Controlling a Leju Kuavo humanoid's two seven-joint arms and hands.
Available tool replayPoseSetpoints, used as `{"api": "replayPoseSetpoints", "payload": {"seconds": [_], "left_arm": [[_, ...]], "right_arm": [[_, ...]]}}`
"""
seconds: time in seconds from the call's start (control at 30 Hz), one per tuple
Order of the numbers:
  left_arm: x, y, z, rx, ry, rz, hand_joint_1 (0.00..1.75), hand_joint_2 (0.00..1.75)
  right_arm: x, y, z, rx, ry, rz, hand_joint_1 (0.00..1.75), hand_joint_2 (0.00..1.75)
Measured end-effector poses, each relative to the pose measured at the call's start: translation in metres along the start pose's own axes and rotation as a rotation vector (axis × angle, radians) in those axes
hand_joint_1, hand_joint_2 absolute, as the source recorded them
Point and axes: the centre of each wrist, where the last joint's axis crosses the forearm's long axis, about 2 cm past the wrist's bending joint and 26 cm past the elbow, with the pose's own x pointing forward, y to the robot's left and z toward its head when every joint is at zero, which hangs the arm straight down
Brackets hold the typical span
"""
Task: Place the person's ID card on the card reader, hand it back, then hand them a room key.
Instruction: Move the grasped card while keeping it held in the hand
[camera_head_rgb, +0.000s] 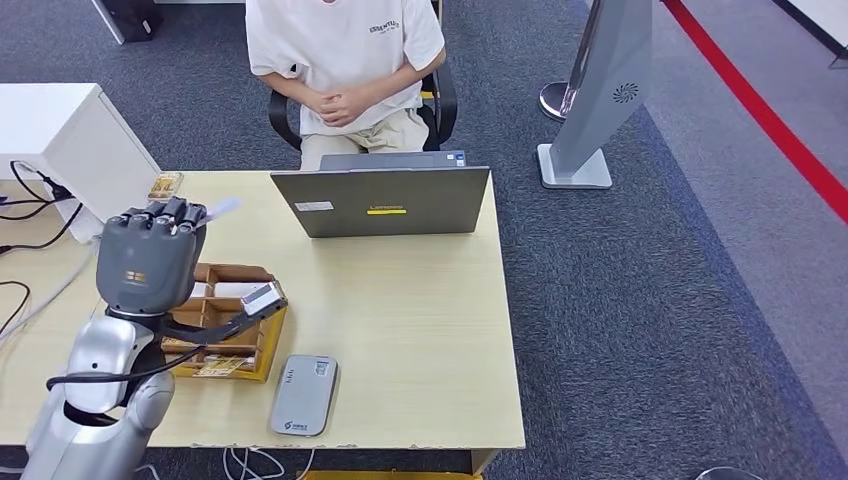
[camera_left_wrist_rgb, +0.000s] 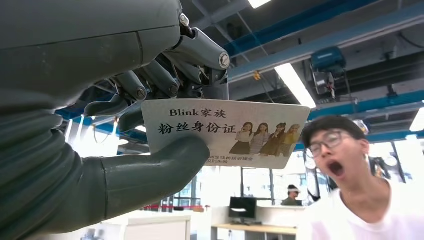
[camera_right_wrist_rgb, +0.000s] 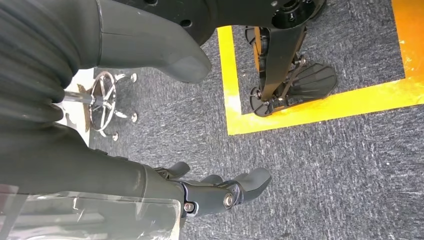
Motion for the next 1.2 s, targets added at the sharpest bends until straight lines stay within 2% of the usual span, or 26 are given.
{"api": "replayPoseSetpoints", "payload": {"seconds": [0.17, 0.73, 0.97, 1.2], "left_arm": [[0.017, -0.001, 0.017, -0.055, -0.025, 0.055, 1.75, 1.75], [0.068, -0.013, 0.104, -0.338, -0.046, 0.196, 1.75, 1.75], [0.076, -0.012, 0.131, -0.429, -0.015, 0.236, 1.75, 1.75], [0.079, -0.011, 0.143, -0.47, -0.003, 0.257, 1.75, 1.75]], "right_arm": [[-0.001, 0.0, 0.0, -0.003, -0.003, -0.014, 0.0, 1.75], [-0.005, -0.003, 0.0, -0.015, 0.002, -0.074, 0.0, 1.75], [-0.006, -0.004, 0.0, -0.014, 0.006, -0.102, 0.0, 1.75], [-0.007, -0.004, 0.0, -0.013, 0.003, -0.12, 0.0, 1.75]]}}
